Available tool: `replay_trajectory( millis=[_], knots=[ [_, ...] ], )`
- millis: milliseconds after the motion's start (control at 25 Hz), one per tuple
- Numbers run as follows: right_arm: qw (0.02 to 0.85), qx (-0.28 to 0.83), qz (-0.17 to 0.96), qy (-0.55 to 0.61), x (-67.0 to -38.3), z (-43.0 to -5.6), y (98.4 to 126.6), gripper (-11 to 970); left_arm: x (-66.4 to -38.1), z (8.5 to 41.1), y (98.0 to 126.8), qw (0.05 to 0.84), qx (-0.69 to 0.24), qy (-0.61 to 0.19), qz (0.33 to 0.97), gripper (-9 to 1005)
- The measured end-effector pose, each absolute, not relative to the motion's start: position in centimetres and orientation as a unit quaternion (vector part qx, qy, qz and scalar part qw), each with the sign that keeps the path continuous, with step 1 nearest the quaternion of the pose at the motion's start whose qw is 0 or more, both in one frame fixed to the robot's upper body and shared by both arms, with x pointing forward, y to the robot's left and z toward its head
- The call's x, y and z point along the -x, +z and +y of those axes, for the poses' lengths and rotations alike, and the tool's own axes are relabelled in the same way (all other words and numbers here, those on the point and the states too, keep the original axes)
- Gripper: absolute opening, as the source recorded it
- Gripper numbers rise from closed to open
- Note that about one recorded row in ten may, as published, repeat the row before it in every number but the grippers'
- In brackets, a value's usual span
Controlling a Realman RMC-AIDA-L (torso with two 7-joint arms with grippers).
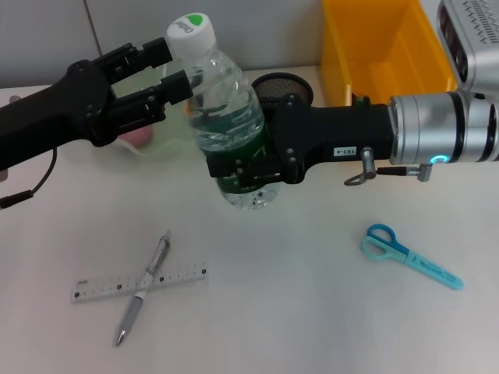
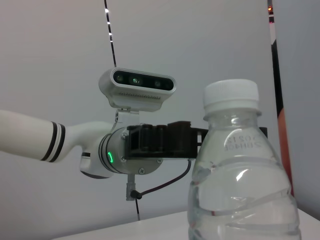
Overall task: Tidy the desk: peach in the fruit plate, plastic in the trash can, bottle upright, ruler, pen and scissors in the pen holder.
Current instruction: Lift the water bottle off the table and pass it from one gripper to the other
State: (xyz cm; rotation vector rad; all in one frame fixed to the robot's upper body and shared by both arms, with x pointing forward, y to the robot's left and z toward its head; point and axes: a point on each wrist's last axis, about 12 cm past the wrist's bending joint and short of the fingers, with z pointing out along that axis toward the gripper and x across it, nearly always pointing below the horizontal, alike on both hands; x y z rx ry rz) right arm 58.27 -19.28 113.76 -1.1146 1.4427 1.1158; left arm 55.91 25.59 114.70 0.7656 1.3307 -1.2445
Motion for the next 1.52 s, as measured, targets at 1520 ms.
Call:
replay_trajectory(
  millis=[1520],
  knots=[
    [0.457,0.474,0.586,0.472,-58.2,-17.2,113.4,766,-55.7,25.4,115.0,0.551,-0.337,-0.533,0.547,758]
  ],
)
